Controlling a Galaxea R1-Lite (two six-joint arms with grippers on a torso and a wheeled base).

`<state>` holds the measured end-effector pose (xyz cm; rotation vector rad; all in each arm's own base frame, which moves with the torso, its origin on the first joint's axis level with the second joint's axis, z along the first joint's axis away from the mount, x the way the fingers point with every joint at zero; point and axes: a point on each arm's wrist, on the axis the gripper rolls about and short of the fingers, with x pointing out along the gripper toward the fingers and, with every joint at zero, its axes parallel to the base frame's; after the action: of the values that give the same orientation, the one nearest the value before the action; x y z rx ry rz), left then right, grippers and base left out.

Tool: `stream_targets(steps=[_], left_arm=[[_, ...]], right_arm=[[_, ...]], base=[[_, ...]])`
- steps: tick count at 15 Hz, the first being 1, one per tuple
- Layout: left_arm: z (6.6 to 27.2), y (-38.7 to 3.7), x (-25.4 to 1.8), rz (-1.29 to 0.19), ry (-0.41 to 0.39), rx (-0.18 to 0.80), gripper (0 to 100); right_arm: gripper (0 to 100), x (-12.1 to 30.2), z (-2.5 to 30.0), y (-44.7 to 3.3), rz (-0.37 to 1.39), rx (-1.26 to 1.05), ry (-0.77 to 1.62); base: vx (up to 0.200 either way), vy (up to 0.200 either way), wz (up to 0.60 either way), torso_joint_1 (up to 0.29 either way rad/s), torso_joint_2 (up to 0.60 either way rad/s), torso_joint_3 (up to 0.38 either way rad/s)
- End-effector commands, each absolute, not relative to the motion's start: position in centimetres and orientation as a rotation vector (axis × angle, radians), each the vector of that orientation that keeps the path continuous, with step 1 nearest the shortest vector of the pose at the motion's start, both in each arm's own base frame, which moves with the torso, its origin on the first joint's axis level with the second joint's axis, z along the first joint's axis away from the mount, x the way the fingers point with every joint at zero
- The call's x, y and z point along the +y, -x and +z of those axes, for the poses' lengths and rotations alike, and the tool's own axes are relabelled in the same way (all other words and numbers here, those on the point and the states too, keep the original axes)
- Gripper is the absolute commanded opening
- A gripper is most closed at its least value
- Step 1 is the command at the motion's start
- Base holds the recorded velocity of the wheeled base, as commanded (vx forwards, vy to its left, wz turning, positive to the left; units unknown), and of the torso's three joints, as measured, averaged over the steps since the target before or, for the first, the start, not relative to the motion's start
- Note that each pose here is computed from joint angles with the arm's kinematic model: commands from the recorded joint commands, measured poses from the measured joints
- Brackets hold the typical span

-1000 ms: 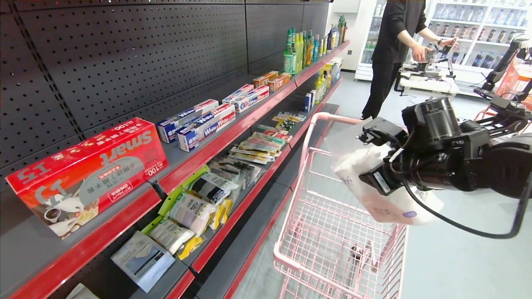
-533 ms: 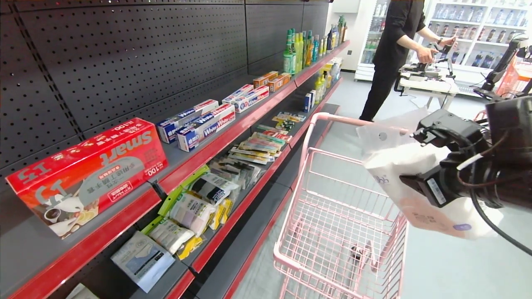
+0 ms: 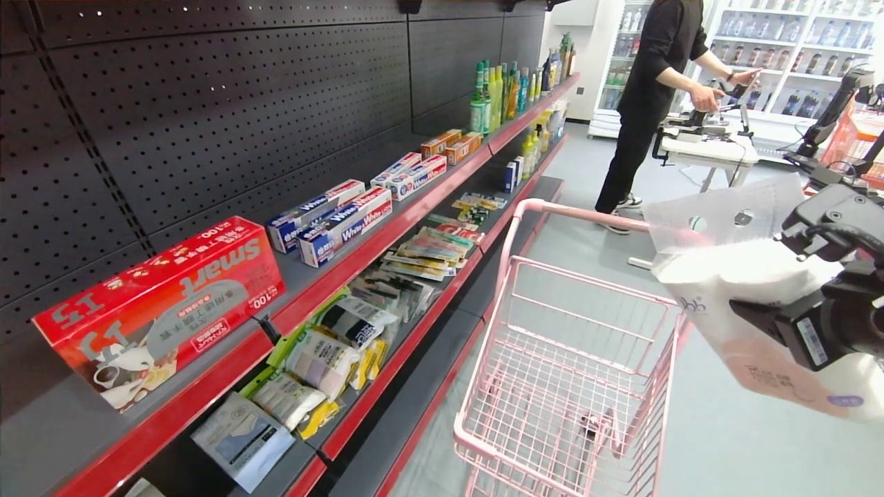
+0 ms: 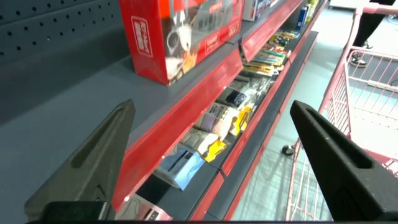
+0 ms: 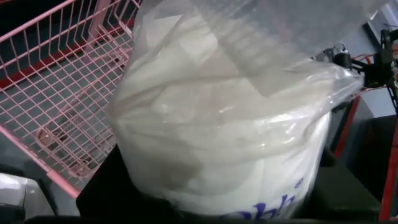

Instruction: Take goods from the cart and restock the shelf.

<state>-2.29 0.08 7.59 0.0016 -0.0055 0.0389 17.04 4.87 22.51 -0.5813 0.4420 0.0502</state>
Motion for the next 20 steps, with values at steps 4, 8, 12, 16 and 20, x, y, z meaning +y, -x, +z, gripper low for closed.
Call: stream_targets(steps=[4, 8, 12, 16, 20], left_arm=[[7.6, 2.3, 0.1, 0.040, -0.001, -0.005, 100], [7.6, 2.3, 0.1, 0.040, -0.001, -0.005, 100], [7.6, 2.3, 0.1, 0.040, -0.001, -0.005, 100], [7.6, 2.3, 0.1, 0.038, -0.003, -0.005, 100], [7.6, 2.3, 0.1, 0.034, -0.003, -0.005, 100]], right_arm=[[0, 4.7, 22.7, -16.8, 0.048, 0.431, 0.588], [0, 4.8, 23.0, -17.0, 0.063, 0.414, 0.615], [0, 5.0, 22.9, -17.6, 0.070, 0.428, 0.638], [0, 5.4, 23.0, -18.6, 0.077, 0.434, 0.640], [0, 5.5, 22.8, -18.9, 0.080, 0.442, 0.643]], base=[[0.000, 0.000, 0.00, 0.171, -0.36, -0.194], [0.000, 0.000, 0.00, 0.164, -0.35, -0.190], [0.000, 0.000, 0.00, 0.167, -0.34, -0.175], [0.000, 0.000, 0.00, 0.129, -0.27, -0.140], [0.000, 0.000, 0.00, 0.099, -0.20, -0.096]])
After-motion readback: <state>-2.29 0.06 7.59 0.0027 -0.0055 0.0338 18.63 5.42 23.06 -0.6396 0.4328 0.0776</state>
